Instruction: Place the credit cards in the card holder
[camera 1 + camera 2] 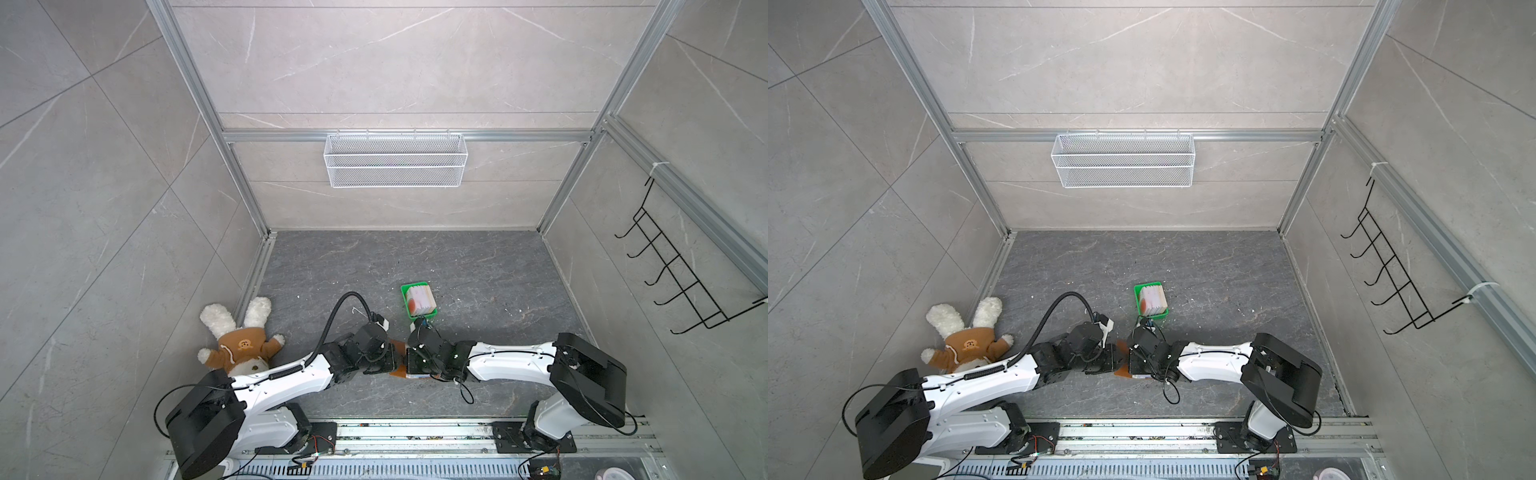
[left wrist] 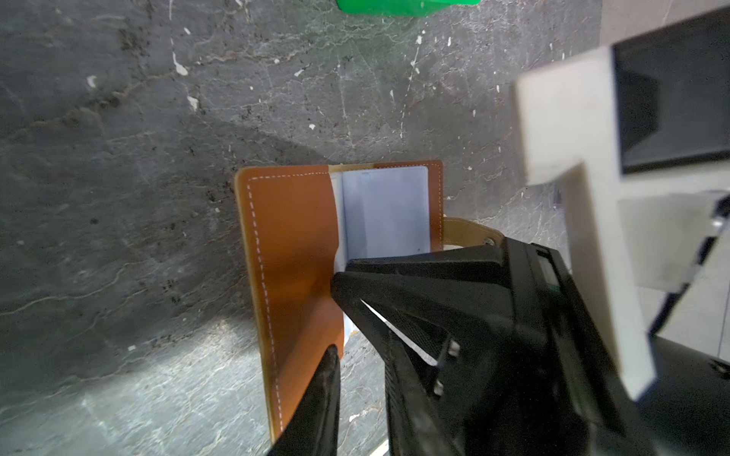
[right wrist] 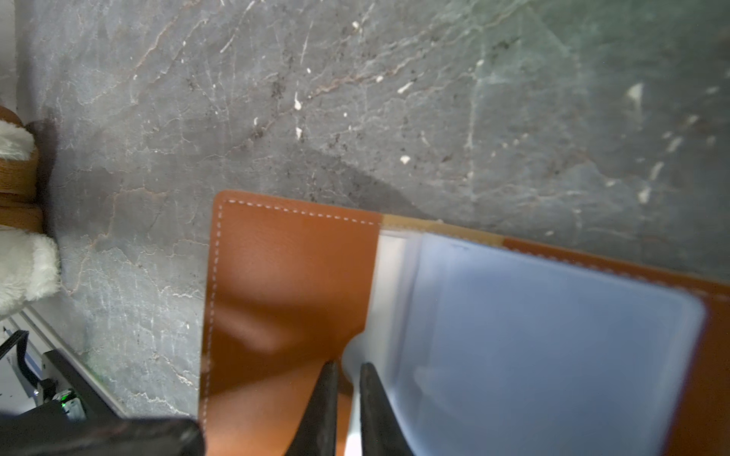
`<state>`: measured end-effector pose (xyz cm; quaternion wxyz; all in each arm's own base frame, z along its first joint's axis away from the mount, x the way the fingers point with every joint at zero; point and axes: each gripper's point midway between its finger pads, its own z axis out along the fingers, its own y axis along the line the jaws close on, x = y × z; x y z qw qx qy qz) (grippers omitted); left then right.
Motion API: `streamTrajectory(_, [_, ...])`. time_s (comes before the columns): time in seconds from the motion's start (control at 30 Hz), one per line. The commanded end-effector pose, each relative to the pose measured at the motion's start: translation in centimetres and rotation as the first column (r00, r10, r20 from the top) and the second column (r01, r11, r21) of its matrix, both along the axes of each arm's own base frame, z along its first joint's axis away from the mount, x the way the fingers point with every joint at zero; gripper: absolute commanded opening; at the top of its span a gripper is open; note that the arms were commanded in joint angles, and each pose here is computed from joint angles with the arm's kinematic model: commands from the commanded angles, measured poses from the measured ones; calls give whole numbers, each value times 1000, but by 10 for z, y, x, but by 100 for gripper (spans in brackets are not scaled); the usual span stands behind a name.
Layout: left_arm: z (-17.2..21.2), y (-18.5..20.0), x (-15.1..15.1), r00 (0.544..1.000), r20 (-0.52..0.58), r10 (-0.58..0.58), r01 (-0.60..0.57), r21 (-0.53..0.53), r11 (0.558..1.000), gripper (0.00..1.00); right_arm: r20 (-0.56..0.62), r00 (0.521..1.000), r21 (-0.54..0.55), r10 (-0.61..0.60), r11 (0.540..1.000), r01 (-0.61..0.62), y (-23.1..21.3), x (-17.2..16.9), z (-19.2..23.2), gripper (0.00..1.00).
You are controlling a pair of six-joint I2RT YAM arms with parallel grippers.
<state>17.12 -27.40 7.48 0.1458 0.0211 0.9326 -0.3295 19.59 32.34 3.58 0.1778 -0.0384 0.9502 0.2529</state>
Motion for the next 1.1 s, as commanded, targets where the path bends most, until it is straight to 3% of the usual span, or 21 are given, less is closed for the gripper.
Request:
streamTrajectory(0.0, [-2, -6, 8, 1000, 19, -6, 6, -4, 1000, 23, 14, 999, 6, -37, 999, 37, -5, 7, 14, 16])
streamTrajectory(0.37, [-6, -6, 12, 999, 29, -17, 18, -12, 1000, 19, 27, 995, -8, -98, 995, 98, -27, 18, 27, 14])
streamTrajectory(0.87, [-41, -3, 8, 997, -73, 29, -33, -57, 998, 18, -53, 985, -135, -167, 978, 158, -71, 8, -21, 15])
streamTrajectory(1.07, [-53, 2, 1, 994, -100, 39, -44, -56, 997, 17, -19, 980, -170, -196, 967, 190, -80, 13, -24, 15])
